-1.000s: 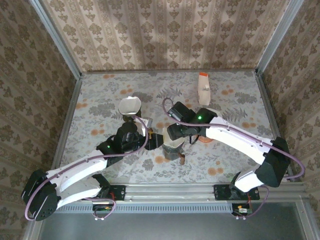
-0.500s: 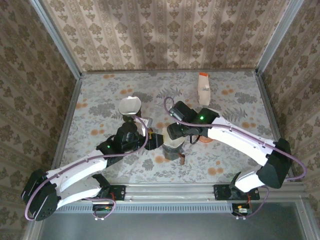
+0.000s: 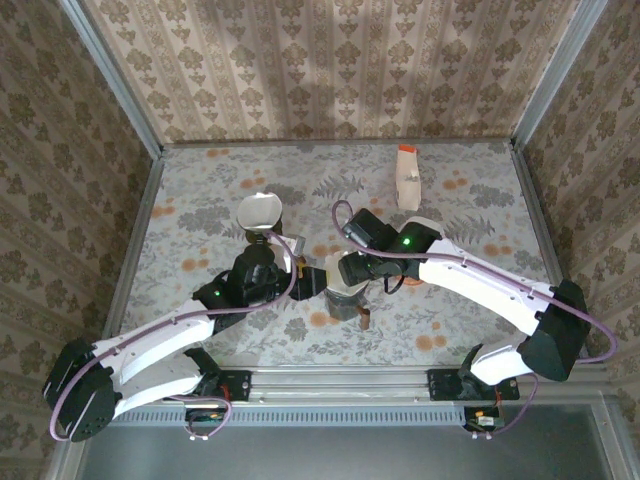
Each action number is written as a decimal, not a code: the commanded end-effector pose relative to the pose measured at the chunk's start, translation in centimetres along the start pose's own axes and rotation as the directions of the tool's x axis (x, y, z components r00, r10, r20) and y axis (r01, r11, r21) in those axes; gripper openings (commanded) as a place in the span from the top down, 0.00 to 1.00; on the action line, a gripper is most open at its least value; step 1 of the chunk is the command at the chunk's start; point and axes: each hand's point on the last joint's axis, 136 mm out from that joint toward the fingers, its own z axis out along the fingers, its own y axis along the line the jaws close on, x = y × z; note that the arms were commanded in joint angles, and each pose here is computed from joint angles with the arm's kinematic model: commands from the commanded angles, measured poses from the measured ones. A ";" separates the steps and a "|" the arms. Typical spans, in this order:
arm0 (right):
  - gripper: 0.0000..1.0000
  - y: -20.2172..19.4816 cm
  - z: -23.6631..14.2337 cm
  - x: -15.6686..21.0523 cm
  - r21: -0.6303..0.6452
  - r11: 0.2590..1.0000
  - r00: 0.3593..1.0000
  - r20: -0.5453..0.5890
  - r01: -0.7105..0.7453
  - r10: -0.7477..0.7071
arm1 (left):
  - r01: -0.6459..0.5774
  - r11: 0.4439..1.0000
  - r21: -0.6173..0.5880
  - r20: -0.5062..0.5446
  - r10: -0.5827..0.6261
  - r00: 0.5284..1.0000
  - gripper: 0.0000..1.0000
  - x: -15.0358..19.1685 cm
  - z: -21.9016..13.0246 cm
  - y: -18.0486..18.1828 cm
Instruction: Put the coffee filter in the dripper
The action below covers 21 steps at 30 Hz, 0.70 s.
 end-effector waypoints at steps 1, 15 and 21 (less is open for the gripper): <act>0.28 -0.1 -0.9 -0.3 -0.009 1.000 0.999 0.023 -0.025 0.025 | 0.007 1.000 0.008 -0.007 -0.006 1.000 0.44 0.2 0.1 0.1; 0.27 -0.2 2.3 1.7 0.024 1.000 0.997 -0.083 0.005 -0.003 | 0.008 1.000 0.008 -0.014 -0.008 1.000 0.44 0.3 0.3 0.1; 0.27 0.1 3.0 2.0 0.024 1.000 0.994 -0.105 0.018 -0.015 | 0.008 1.000 0.009 -0.014 -0.008 1.000 0.44 0.3 0.3 0.1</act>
